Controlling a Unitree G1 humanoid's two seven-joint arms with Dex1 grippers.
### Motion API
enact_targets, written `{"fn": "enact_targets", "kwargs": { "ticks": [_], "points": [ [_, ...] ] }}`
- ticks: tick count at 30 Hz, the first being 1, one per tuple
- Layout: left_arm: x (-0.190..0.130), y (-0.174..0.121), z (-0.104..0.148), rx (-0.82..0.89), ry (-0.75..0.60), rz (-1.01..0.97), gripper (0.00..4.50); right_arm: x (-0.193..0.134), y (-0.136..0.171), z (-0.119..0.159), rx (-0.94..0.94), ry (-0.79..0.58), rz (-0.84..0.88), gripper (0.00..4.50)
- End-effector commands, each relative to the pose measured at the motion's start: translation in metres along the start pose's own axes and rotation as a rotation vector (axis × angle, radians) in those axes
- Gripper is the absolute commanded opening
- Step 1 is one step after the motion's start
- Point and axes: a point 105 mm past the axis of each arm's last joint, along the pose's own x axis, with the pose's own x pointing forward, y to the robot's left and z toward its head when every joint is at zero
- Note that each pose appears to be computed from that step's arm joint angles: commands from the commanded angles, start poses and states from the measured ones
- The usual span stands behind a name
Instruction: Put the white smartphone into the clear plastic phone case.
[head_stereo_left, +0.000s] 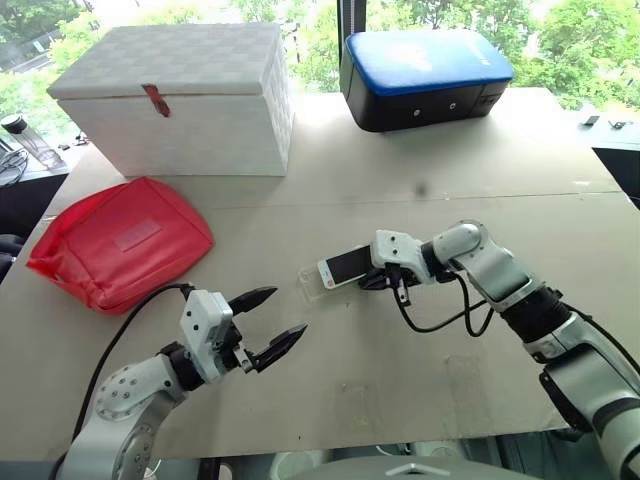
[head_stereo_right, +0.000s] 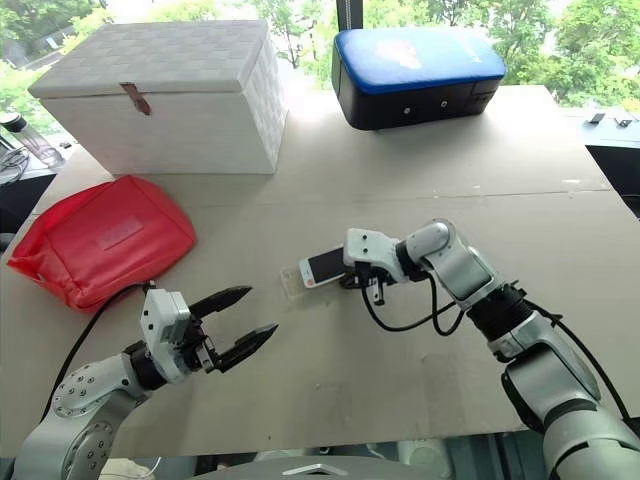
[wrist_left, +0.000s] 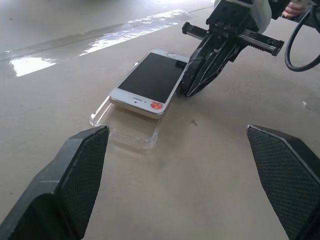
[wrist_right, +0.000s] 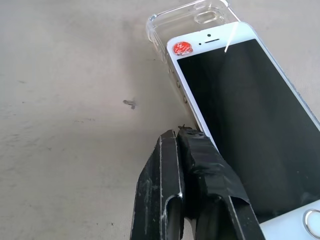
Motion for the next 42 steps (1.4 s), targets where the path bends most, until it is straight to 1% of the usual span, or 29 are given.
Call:
{"fn": "enact_targets", "kwargs": {
  "ticks": [1, 3, 5, 7, 10, 15, 18, 23, 31, 38, 40, 42],
  "points": [
    [-0.002, -0.003, 0.008, 0.035, -0.029, -0.007, 4.5, -0.009, 0.001, 0.018, -0.037, -0.059, 0.025, 0.05],
    [-0.003, -0.002, 0.008, 0.037, -0.029, -0.004, 4.5, -0.01, 0.002, 0.02, -0.035, -0.074, 0.028, 0.05],
    [-0.004, -0.001, 0.007, 0.038, -0.029, -0.003, 4.5, -0.012, 0.002, 0.029, -0.003, -0.14, 0.029, 0.05],
    [-0.004, -0.002, 0.007, 0.038, -0.03, -0.005, 4.5, -0.011, 0.0, 0.036, 0.011, -0.174, 0.02, 0.05],
    [-0.003, -0.002, 0.007, 0.036, -0.032, -0.009, 4.5, 0.002, -0.013, 0.035, 0.029, -0.167, -0.061, 0.05],
    [-0.004, -0.001, 0.007, 0.039, -0.029, -0.01, 4.5, 0.023, -0.014, 0.032, 0.046, -0.14, -0.047, 0.05],
    [-0.005, -0.001, 0.007, 0.041, -0.027, -0.009, 4.5, 0.035, -0.007, 0.023, 0.019, -0.075, 0.003, 0.05],
    [-0.005, -0.002, 0.007, 0.039, -0.028, -0.008, 4.5, 0.049, 0.003, -0.001, -0.044, 0.044, 0.054, 0.05],
    [-0.005, -0.004, 0.006, 0.034, -0.029, -0.006, 4.5, 0.055, 0.007, -0.027, -0.063, 0.132, 0.07, 0.05],
    [-0.004, -0.003, 0.007, 0.032, -0.027, -0.008, 4.5, 0.06, 0.017, -0.048, -0.057, 0.199, 0.107, 0.05],
    [-0.004, -0.003, 0.007, 0.032, -0.026, -0.007, 4.5, 0.061, 0.018, -0.043, -0.04, 0.167, 0.105, 0.05],
    [-0.004, -0.001, 0.007, 0.028, -0.022, 0.007, 4.5, 0.058, 0.011, -0.023, -0.013, 0.061, 0.071, 0.05]
  ]
}}
